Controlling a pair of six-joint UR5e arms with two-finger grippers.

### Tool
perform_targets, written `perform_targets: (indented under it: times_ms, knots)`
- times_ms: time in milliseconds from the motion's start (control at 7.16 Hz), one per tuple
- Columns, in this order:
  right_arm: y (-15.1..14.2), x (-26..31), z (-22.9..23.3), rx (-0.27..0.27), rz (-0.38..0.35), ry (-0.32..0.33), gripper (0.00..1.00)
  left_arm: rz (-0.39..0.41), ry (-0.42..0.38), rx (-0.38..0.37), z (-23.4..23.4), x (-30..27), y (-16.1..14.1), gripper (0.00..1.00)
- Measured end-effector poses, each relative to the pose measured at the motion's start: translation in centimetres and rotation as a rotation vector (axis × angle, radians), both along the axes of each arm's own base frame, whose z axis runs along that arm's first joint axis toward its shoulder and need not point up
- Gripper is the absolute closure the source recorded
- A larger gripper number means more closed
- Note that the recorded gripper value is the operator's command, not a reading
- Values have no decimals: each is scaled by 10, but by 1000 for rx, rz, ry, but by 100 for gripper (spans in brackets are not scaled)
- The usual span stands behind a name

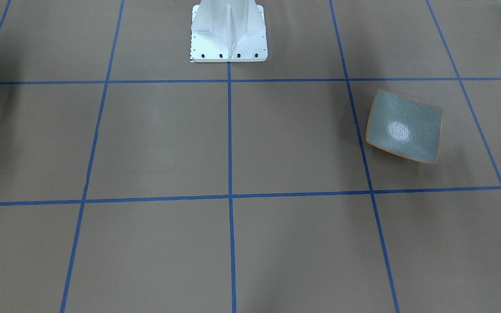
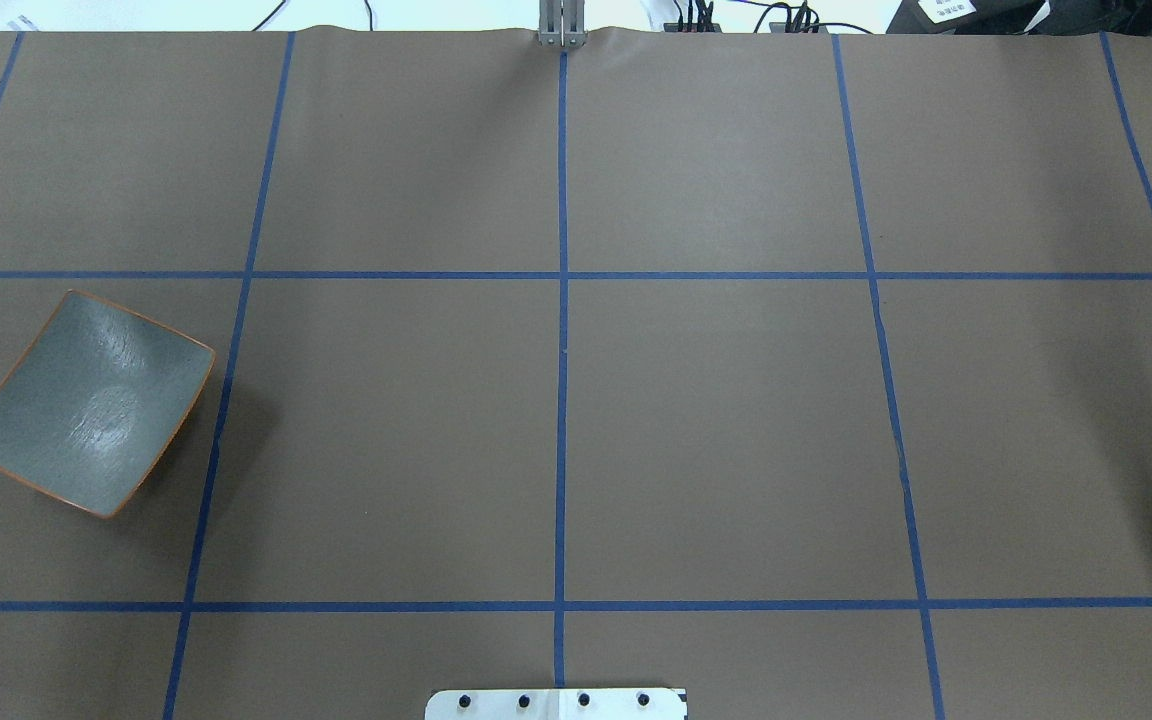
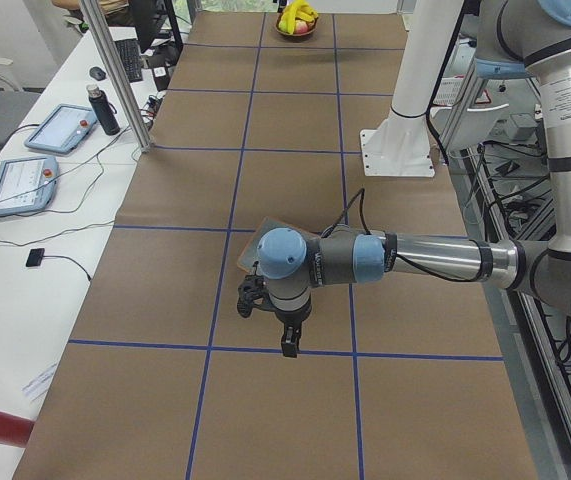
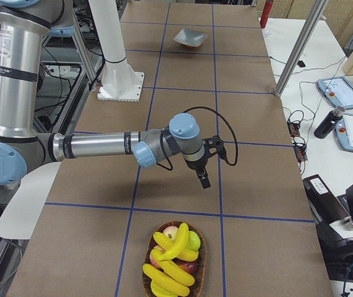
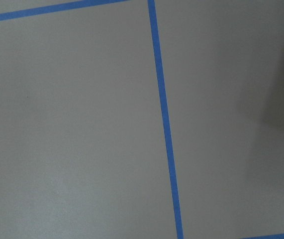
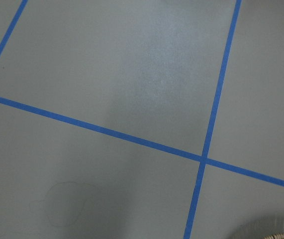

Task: Transfer all bananas from basket to plate

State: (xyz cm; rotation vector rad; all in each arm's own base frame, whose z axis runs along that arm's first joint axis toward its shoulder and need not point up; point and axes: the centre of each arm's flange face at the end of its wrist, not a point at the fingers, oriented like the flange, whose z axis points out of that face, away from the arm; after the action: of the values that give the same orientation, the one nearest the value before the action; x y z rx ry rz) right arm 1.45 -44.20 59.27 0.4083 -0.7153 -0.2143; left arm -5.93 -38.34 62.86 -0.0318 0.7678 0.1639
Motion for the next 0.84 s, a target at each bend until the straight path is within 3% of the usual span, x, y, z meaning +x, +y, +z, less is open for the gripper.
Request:
perform_targets:
  times_ms: [419, 838]
  knots:
    - [6, 27, 81, 134, -179, 9, 2, 0, 0, -6, 2, 0, 1, 0]
    - [-8, 82, 141, 183, -308, -44, 4, 1, 0, -17, 7, 0, 3, 0]
